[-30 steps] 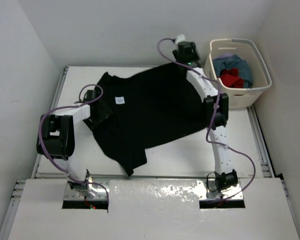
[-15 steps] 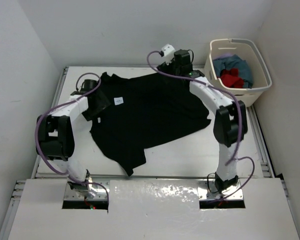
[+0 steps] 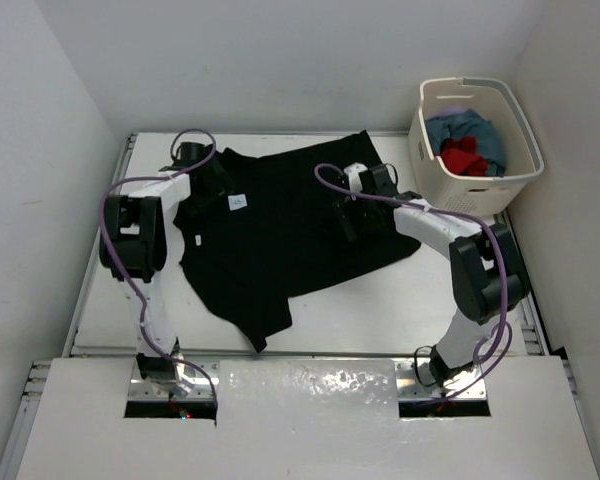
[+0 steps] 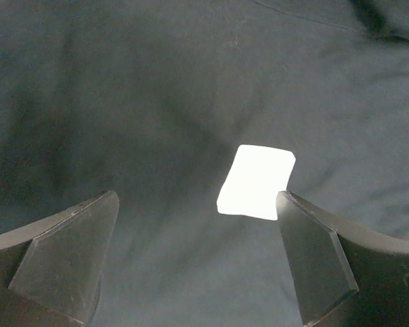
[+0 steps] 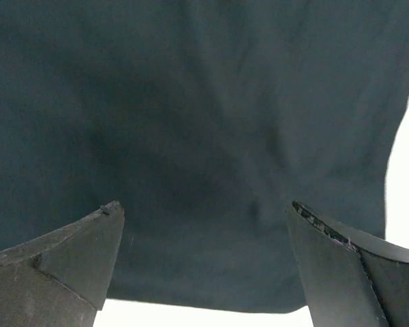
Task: Fold and stack the t-shirts
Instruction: Flatten out the tshirt
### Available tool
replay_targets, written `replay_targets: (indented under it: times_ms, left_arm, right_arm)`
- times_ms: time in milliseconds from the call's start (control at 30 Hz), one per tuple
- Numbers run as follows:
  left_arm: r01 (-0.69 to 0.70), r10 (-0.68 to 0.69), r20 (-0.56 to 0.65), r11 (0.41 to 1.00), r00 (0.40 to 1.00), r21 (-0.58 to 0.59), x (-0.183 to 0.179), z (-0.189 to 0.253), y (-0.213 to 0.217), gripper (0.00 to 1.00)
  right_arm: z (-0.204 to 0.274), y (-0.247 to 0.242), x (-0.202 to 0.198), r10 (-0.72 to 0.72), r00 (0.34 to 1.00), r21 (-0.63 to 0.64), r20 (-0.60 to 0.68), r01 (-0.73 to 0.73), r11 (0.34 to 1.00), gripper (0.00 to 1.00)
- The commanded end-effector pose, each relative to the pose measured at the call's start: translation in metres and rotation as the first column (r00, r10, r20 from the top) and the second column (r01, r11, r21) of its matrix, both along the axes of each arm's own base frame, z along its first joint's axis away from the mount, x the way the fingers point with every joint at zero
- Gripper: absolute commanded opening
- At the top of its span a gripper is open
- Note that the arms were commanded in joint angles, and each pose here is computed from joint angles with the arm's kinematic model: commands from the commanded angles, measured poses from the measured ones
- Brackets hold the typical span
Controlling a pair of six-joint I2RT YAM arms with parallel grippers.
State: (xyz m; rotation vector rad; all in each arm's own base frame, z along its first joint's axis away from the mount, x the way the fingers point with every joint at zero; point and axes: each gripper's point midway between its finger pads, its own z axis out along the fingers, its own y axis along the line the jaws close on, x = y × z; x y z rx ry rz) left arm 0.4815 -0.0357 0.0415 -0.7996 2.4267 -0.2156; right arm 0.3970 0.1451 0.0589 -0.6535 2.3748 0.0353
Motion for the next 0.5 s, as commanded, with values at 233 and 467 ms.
replay_targets:
  times_ms: [233, 467]
  left_arm:
    - [0.038, -0.035, -0.032, 0.993, 0.999, 0.108, 0.074, -0.044, 0.019, 1.0]
    - [0.067, -0.064, -0.034, 0.992, 0.997, 0.108, 0.122, -0.068, 0.022, 1.0]
  right_arm:
    - [-0.052, -0.002, -0.052, -0.091, 0.962, 0.024, -0.256, 0.101, 0.995, 0.99]
    - [-0.072, 0.003, -0.125, -0.062, 0.891, 0.09, -0.45, 0.115, 0.989, 0.99]
